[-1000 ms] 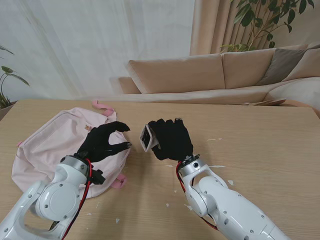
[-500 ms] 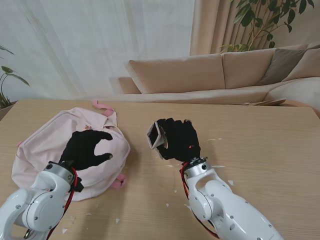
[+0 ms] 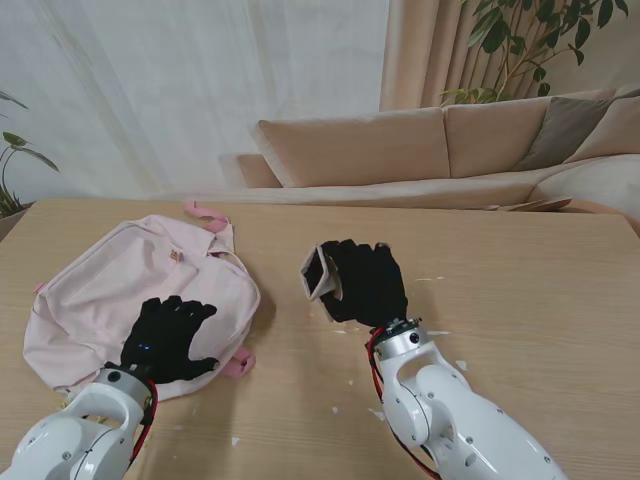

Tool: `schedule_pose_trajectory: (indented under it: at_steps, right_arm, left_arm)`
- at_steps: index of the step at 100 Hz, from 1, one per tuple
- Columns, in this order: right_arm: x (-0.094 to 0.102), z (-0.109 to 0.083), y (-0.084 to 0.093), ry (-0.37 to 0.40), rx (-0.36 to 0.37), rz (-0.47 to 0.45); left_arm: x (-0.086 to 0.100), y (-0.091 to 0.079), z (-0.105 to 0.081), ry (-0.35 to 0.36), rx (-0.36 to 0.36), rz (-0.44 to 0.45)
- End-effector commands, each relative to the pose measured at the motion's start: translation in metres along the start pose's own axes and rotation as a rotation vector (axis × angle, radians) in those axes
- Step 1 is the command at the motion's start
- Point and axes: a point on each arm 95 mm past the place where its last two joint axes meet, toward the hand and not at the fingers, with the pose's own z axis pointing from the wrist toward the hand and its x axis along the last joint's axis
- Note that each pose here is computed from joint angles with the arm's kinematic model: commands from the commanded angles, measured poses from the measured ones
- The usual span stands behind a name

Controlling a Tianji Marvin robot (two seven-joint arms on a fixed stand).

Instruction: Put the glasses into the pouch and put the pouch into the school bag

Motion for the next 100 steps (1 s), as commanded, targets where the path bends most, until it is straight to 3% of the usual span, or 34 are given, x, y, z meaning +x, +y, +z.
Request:
schedule_pose_trajectory:
  at_steps: [1, 11, 37, 65, 85, 100]
  right_arm:
    - [0.003, -0.002, -0.001, -0.001, 0.013, 0.004]
    - [0.002, -0.003, -0.001, 0.000, 0.013, 0.003]
    - [0.001, -0.005, -0.001, -0.005, 0.013, 0.001]
    - [0.001, -0.005, -0.003, 0.000, 0.022, 0.006]
    - [0.006, 0.001, -0.007, 0.039, 0.033, -0.004]
    - [0.014, 0.009, -0.011, 0.077, 0.039, -0.011]
  left_arm:
    - [0.004, 0.014, -0.002, -0.008, -0.051, 0.017]
    - [0.004, 0.021, 0.002, -0.035, -0.069, 0.055]
    - [0.003, 0.032, 0.013, -0.100, -0.019, 0.067]
    - [0.000, 0.026, 0.016, -0.117, 0.070, -0.149]
    - [-0.011, 0.006, 0.016, -0.124, 0.172, -0.317]
    - [-0.019, -0.013, 0.018, -0.116, 0.208, -0.422]
